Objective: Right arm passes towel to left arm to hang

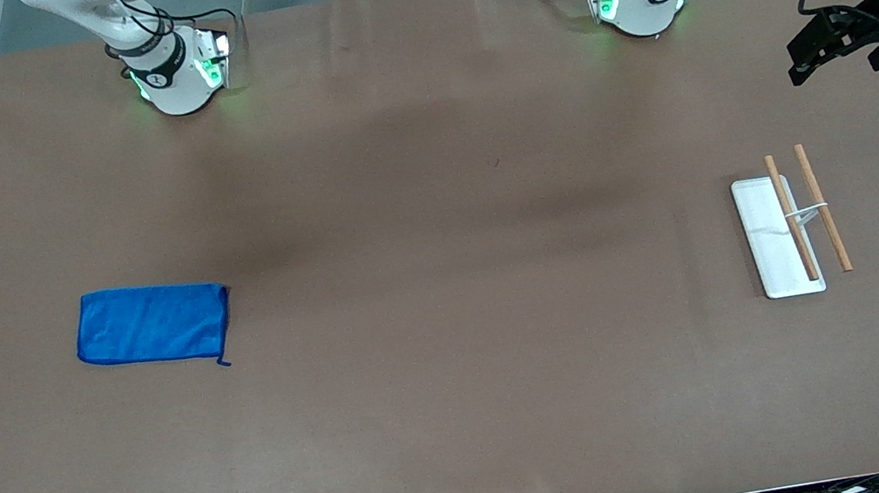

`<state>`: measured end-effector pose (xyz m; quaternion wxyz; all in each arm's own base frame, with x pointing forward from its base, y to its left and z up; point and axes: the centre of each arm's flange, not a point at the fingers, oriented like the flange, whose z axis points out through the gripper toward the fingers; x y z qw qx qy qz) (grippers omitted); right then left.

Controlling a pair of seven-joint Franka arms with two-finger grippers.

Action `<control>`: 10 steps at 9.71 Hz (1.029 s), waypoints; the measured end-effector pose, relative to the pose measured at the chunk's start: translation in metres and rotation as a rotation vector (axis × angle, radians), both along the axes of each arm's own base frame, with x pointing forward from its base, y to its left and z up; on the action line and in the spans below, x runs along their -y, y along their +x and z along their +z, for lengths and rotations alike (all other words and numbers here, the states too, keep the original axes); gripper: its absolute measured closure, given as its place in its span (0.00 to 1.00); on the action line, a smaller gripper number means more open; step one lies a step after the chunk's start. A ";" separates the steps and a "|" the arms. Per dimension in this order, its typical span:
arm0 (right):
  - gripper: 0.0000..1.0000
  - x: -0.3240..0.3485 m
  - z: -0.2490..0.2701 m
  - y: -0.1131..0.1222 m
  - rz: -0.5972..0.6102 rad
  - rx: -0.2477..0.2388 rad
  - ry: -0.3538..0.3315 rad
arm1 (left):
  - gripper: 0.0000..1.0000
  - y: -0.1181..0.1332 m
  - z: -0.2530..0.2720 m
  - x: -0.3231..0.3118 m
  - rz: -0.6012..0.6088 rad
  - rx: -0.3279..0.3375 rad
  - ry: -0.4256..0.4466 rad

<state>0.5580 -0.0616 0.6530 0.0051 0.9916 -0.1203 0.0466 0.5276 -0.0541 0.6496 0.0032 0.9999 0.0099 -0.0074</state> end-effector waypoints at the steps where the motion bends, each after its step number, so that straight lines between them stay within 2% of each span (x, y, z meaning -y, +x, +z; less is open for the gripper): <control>1: 0.00 0.000 0.000 0.000 0.000 0.000 0.000 | 0.00 0.000 0.000 0.000 0.000 0.000 0.000; 4: 0.00 0.001 -0.001 0.000 0.001 -0.005 -0.009 | 0.00 0.000 -0.001 0.002 -0.002 -0.002 0.000; 10: 0.00 0.003 -0.033 0.000 0.023 -0.068 -0.006 | 0.00 0.000 -0.003 0.000 -0.001 -0.006 0.001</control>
